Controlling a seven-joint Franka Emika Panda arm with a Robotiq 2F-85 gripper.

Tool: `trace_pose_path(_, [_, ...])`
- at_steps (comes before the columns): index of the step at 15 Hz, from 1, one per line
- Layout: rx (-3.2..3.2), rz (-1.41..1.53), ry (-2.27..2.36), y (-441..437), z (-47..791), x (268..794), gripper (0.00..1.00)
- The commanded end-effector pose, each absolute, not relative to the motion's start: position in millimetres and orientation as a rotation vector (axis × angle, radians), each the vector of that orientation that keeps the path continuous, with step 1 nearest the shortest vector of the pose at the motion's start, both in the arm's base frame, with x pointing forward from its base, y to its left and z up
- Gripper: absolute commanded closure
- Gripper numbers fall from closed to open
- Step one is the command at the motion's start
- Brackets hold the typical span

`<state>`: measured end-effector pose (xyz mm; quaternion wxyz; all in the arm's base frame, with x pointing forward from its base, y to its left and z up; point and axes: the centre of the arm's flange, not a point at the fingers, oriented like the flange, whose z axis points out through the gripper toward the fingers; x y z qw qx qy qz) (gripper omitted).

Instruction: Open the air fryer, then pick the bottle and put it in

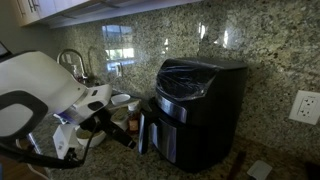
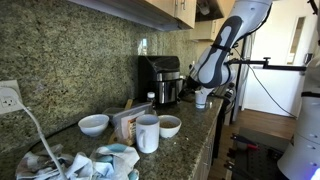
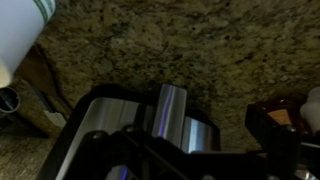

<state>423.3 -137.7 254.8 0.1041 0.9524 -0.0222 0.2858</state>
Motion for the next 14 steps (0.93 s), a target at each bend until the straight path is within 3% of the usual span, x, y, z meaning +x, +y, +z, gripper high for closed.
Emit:
trace_pose_path(1, [2.749,0.918,-0.145,-168.3,227.5,433.1,0.00])
trace_pose_path(7, [2.753,0.987,-0.193,-178.0,237.0,462.7,0.00])
trace_pose_path(8, [2.741,0.959,-0.186,-172.7,278.8,467.8,0.00])
trace_pose_path(14, [2.761,0.944,-0.185,-169.0,267.9,472.2,0.00])
